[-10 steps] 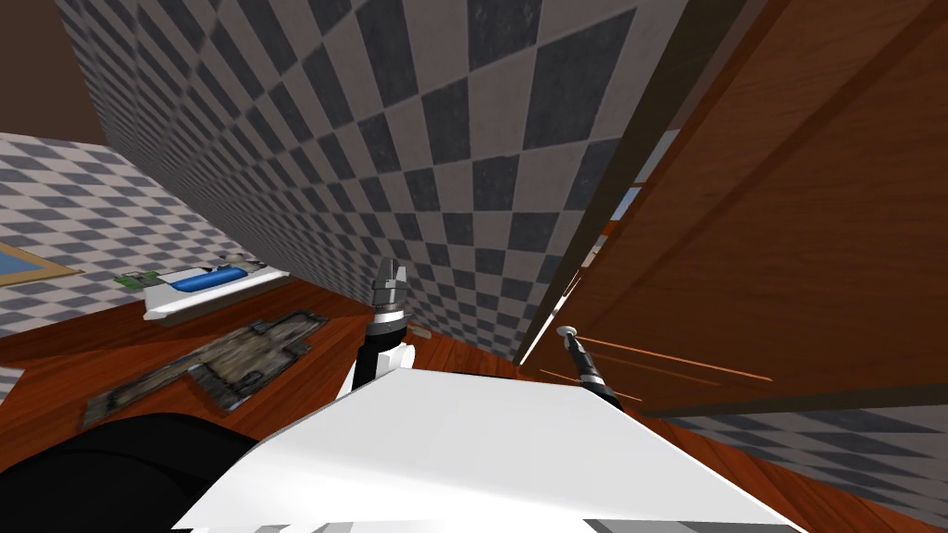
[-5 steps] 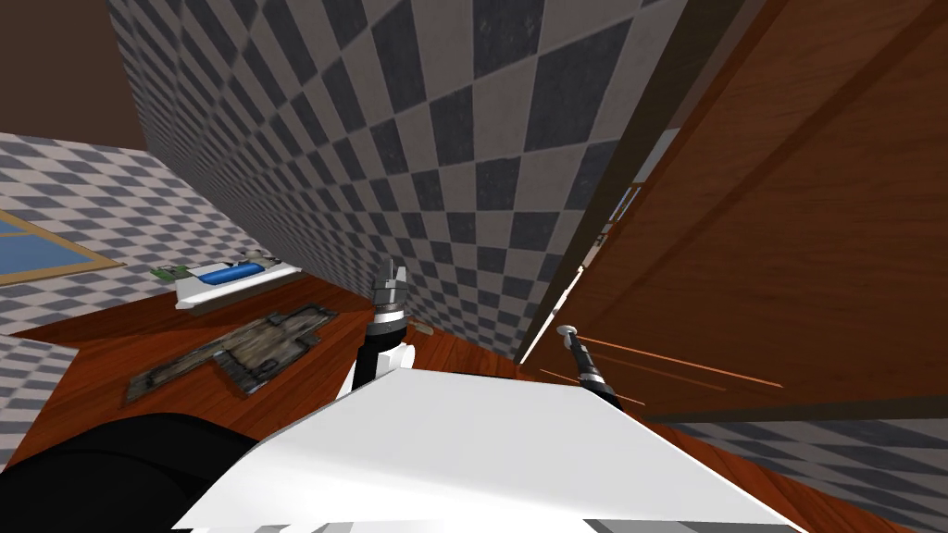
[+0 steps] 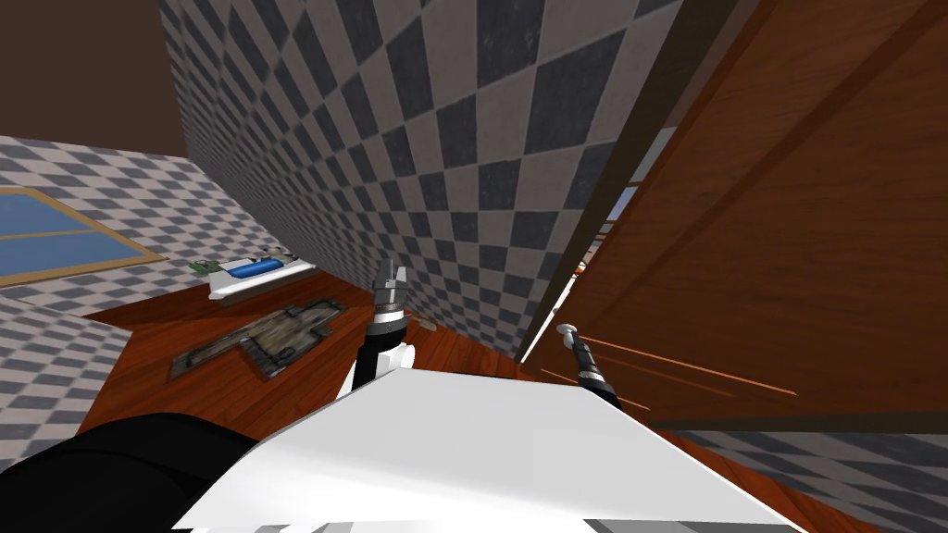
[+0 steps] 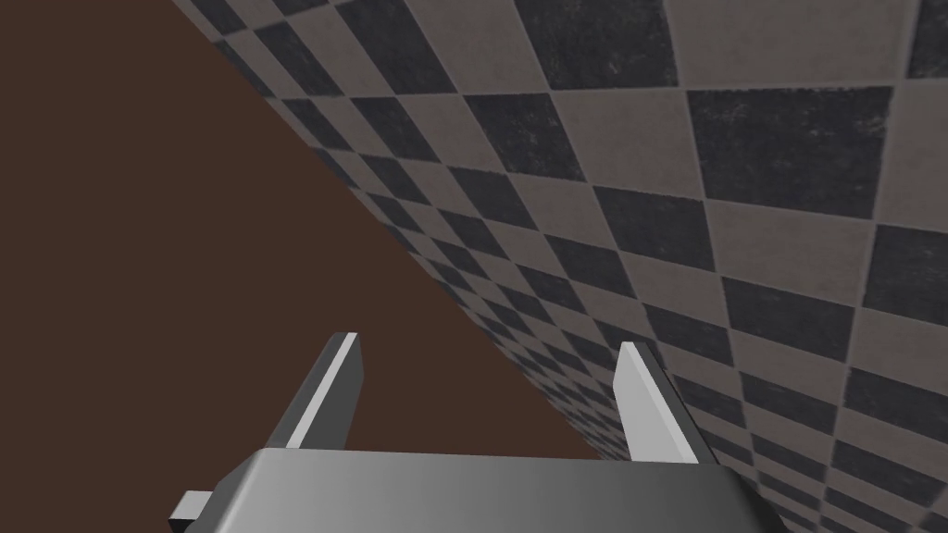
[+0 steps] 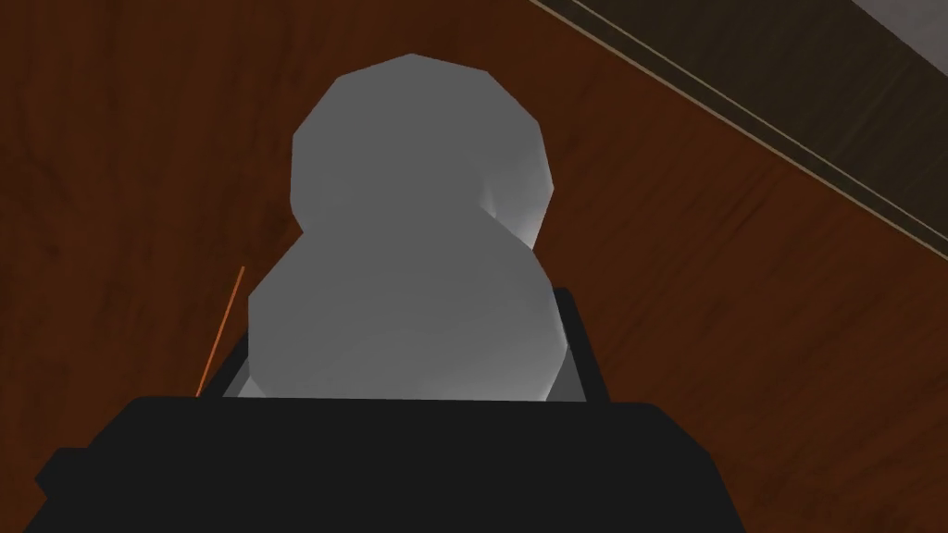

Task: Pull the door open

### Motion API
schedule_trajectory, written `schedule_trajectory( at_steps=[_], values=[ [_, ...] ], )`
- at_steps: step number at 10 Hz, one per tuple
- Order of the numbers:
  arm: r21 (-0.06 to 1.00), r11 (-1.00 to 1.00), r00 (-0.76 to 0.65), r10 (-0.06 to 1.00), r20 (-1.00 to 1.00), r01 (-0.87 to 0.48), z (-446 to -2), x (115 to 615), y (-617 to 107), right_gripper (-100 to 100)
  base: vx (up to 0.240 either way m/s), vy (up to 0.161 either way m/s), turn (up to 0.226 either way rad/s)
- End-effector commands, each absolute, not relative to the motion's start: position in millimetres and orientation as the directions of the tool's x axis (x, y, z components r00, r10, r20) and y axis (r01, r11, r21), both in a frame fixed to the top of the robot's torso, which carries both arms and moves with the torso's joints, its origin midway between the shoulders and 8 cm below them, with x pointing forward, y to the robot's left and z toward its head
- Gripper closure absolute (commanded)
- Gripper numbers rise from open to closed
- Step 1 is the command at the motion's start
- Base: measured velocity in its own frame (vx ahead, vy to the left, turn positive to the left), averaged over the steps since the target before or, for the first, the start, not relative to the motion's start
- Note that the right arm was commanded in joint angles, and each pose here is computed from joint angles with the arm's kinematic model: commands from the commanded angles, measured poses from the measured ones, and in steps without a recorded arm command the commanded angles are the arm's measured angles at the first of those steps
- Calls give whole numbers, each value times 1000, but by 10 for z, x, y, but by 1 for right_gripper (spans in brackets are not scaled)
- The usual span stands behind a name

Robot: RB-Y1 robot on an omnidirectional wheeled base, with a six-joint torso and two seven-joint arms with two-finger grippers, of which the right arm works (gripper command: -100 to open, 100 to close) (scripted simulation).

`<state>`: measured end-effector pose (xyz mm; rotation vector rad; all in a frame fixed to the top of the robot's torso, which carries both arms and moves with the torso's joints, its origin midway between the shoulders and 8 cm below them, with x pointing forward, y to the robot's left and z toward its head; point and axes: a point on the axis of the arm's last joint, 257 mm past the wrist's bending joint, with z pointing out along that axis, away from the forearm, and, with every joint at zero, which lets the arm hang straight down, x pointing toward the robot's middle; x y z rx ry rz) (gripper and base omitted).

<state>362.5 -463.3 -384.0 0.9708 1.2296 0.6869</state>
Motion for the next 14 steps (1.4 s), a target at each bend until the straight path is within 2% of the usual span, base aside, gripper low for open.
schedule_trajectory(
  at_steps=[1, 8, 14],
  values=[
    [906, 418, 236, 876, -420, 62, -3845, 3627, -4648, 100, -44, -20, 52],
    [978, 207, 292, 935, -202, 14, -3837, 3693, -4739, 100, -56, -23, 92],
    [998, 48, 319, 947, -35, -34, -3835, 3731, -4791, 100, -52, -18, 67]
  ],
)
